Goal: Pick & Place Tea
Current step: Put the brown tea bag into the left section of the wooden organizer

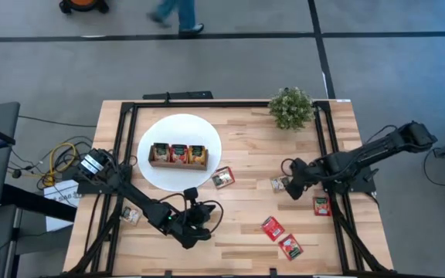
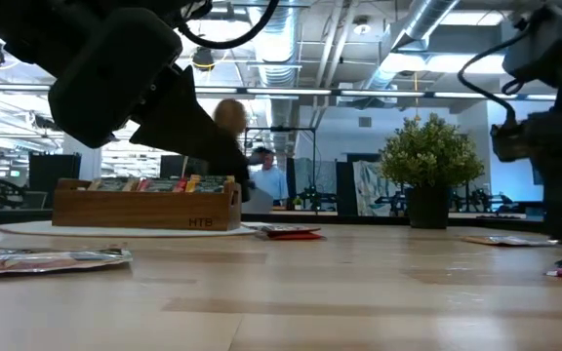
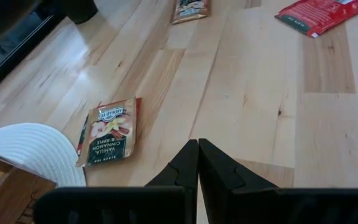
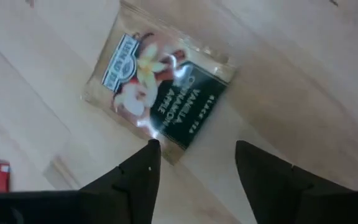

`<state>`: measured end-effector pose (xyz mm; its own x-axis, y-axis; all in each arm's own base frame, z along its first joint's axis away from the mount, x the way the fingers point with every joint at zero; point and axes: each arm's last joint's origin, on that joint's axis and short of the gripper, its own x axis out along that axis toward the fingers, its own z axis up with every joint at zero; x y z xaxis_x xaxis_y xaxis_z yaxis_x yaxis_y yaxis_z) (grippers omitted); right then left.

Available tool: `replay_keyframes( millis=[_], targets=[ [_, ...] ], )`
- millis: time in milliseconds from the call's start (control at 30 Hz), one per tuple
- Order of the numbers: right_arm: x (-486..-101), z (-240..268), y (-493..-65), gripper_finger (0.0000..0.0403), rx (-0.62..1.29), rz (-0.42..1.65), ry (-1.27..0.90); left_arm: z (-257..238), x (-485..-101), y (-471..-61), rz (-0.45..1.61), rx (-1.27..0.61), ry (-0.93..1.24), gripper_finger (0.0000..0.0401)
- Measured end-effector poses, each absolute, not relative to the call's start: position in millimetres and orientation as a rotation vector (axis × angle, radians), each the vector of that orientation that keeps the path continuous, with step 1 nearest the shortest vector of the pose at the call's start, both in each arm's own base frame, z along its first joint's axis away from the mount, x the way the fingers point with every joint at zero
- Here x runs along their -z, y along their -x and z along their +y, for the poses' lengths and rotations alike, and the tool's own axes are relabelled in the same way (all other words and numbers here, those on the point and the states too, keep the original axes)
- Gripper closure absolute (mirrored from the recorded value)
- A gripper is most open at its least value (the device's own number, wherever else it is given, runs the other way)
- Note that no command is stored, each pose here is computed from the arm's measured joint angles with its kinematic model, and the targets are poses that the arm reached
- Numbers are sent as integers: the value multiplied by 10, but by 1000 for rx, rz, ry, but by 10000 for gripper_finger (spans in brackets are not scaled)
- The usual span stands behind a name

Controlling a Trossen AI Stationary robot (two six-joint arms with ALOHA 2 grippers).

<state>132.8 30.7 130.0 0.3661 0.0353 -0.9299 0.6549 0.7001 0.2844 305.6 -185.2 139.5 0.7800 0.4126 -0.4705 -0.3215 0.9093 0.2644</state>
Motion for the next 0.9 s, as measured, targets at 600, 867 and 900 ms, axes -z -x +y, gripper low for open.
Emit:
replay_keyframes(
  millis=[600,867,900],
  targets=[
    [-1096,236,-1383,325,452,984,-767,-1854,-1397,-3059,541,-401,-156,397],
    [-1125,332,-1452,394,339,885,-618,-1768,-1459,-3167,453,-470,-85,395],
    [-1155,355,-1474,398,329,855,-601,-1745,-1468,-3184,448,-475,-77,393]
  ],
)
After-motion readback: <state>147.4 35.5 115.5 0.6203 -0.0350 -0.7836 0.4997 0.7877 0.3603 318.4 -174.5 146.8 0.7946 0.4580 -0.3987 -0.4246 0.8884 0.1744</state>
